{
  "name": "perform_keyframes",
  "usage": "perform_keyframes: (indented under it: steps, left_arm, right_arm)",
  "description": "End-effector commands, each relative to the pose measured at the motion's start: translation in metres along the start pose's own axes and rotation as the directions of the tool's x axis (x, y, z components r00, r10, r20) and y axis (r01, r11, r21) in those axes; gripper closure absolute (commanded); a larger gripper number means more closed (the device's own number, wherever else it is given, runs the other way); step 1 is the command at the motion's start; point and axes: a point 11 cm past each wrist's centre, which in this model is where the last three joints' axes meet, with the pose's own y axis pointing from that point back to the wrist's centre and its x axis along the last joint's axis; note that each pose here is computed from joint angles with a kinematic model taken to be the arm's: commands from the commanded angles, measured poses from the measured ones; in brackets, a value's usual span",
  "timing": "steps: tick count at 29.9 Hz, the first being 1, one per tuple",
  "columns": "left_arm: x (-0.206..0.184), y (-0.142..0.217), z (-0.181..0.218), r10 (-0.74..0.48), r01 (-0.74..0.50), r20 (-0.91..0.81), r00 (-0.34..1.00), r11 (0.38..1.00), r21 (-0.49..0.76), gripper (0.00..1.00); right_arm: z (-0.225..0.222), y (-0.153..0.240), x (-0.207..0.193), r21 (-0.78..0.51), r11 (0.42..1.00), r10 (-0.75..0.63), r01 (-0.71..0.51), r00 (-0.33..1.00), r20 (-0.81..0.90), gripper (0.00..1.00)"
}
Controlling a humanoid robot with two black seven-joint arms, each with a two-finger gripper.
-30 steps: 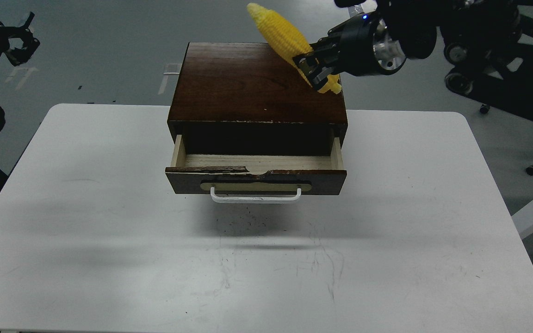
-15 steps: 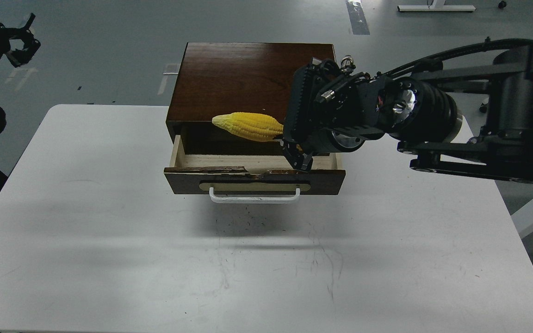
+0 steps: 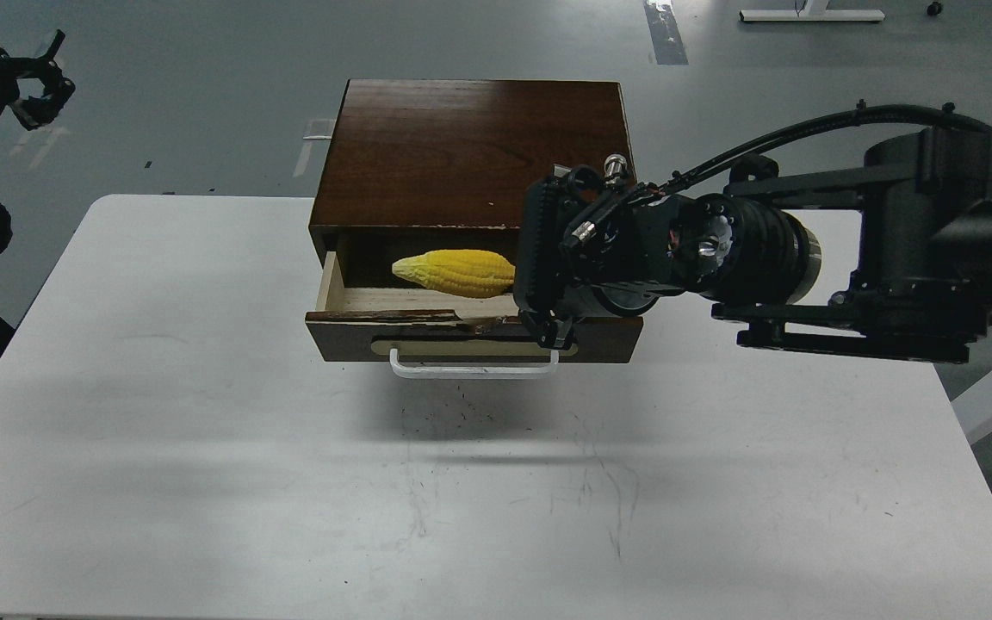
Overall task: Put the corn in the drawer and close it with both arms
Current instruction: 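Lower the corn into the open drawer and open the right gripper, then withdraw the right arm up and away from the drawer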
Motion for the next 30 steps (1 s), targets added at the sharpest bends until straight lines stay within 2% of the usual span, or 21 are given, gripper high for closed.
perform_keyframes:
  steps: [1,6,17,20,23,26,28,30]
  left_arm:
    - [0.000,0.000,0.000,0.000,0.000,-0.001,1.000,1.000,-0.001,0.02]
    - [0.000,0.000,-0.002,0.000,0.000,-0.001,1.000,1.000,0.005,0.02]
    - [-0.003,-0.001,-0.001,-0.007,0.007,-0.005,1.000,1.000,-0.002,0.02]
    - [-0.004,-0.001,-0.004,-0.011,0.011,-0.002,1.000,1.000,0.012,0.02]
    - [-0.004,-0.001,-0.003,-0.013,0.013,0.007,1.000,1.000,0.017,0.02]
    - [-0.005,-0.001,-0.004,-0.021,0.020,0.025,0.999,0.999,0.028,0.03]
    - [-0.005,-0.001,-0.001,-0.023,0.023,0.033,0.999,0.999,0.027,0.04]
    - [-0.008,0.000,0.001,-0.047,0.045,0.060,0.997,0.998,0.039,0.05]
  right_arm:
    - [0.002,0.001,-0.001,-0.005,1.000,-0.002,0.002,1.000,0.006,0.41]
    - [0.002,0.001,-0.001,-0.004,1.000,-0.002,0.002,1.000,0.007,0.31]
    - [0.008,0.005,0.011,-0.018,0.999,0.028,-0.027,1.000,0.010,0.28]
    - [0.025,0.015,0.028,-0.047,0.995,0.091,-0.087,0.992,0.082,0.27]
    - [0.047,0.029,0.047,-0.065,0.985,0.171,-0.160,0.959,0.227,0.20]
    - [0.081,0.055,0.056,-0.115,0.964,0.267,-0.241,0.872,0.410,0.03]
    - [0.097,0.071,0.059,-0.143,0.949,0.315,-0.282,0.819,0.479,0.01]
    - [0.125,0.098,0.053,-0.191,0.924,0.376,-0.331,0.693,0.615,0.00]
